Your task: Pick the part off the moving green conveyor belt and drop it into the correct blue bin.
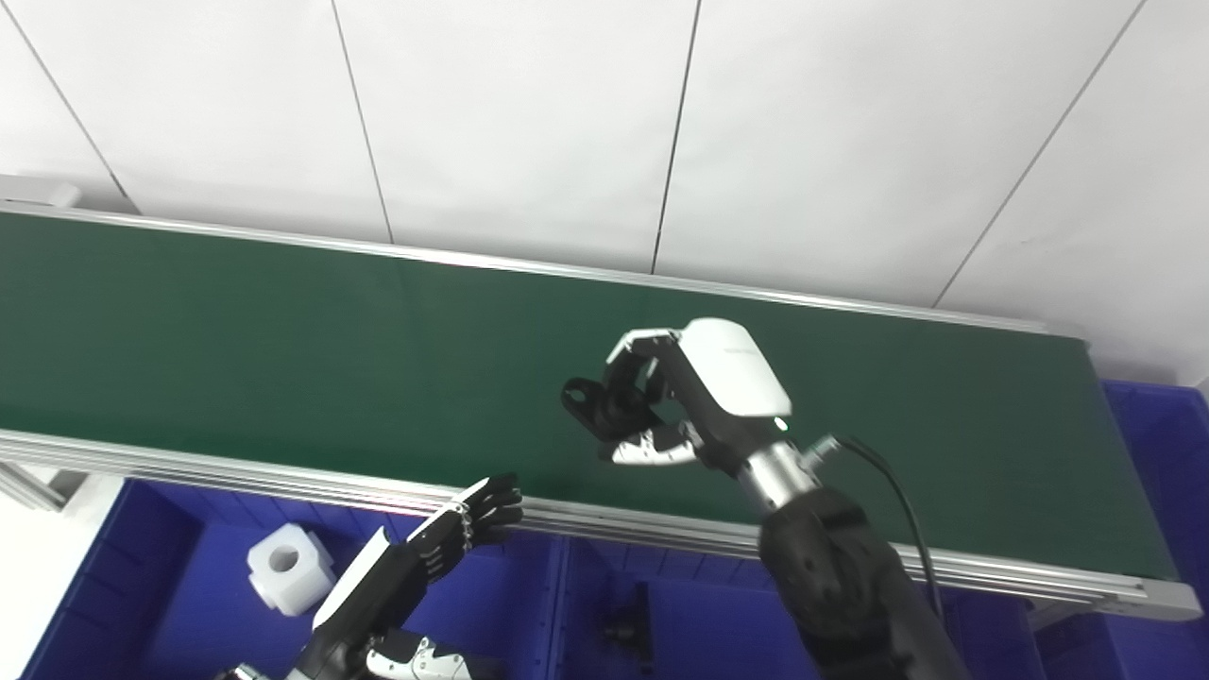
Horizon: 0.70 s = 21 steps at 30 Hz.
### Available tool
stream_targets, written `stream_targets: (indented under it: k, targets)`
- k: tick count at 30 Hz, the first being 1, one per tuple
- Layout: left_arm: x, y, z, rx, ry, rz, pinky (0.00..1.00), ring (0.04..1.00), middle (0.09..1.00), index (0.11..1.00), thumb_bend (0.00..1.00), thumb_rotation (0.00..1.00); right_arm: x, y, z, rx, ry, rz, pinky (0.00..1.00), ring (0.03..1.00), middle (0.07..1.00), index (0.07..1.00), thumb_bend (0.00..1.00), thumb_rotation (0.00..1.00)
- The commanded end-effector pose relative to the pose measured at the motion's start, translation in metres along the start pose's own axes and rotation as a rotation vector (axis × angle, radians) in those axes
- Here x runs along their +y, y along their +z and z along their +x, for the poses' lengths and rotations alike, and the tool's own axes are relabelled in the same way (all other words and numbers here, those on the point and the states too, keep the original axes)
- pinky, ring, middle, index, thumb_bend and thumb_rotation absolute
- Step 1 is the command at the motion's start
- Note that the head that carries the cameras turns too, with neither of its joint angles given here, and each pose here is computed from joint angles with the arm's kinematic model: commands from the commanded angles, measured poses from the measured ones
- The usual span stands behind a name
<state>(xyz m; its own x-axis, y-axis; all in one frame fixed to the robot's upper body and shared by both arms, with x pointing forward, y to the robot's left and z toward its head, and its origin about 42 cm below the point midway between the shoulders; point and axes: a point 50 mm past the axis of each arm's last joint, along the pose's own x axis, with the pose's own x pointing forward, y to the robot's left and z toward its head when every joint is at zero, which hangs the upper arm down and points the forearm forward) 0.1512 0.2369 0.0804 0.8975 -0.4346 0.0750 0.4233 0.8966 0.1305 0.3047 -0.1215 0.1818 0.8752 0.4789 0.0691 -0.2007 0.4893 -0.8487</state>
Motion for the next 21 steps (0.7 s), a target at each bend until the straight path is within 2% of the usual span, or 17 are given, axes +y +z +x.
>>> stream_targets:
  k: [1,3,6,8,14,18,21]
  targets:
    - [0.002,0.009,0.003,-0.041,0.015,0.001,0.83,0.872,0.908,0.918,0.80,0.38,-0.011,0.003,-0.013,-0.006,-0.039,0.013,0.29,0.377,0.494,0.525,0.51,0.00]
    - [0.003,0.011,0.003,-0.043,0.014,-0.001,0.83,0.873,0.909,0.922,0.81,0.39,-0.010,0.001,-0.026,0.002,-0.032,0.025,0.28,0.373,0.489,0.531,0.51,0.00]
    - [0.003,0.013,0.004,-0.050,0.013,-0.004,0.83,0.877,0.913,0.921,0.80,0.38,-0.004,-0.003,-0.048,0.020,-0.004,0.034,0.33,0.399,0.512,0.513,0.51,0.00]
    - [0.004,0.014,0.005,-0.053,0.013,-0.009,0.83,0.881,0.916,0.920,0.79,0.37,0.004,-0.007,-0.066,0.049,0.025,0.041,0.31,0.380,0.492,0.524,0.51,0.00]
    - [0.006,0.018,0.006,-0.056,0.006,-0.005,0.83,0.886,0.922,0.922,0.79,0.39,0.042,-0.025,-0.111,0.166,0.199,0.021,0.30,0.378,0.498,0.526,0.51,0.00]
    - [0.008,0.023,0.005,-0.051,0.005,0.012,0.83,0.885,0.923,0.924,0.80,0.40,0.067,-0.033,-0.126,0.240,0.311,-0.005,0.24,0.346,0.463,0.535,0.51,0.00]
    - [0.008,0.024,0.006,-0.054,0.005,0.020,0.82,0.880,0.920,0.919,0.80,0.41,0.085,-0.047,-0.127,0.284,0.365,-0.032,0.25,0.347,0.462,0.537,0.51,0.00]
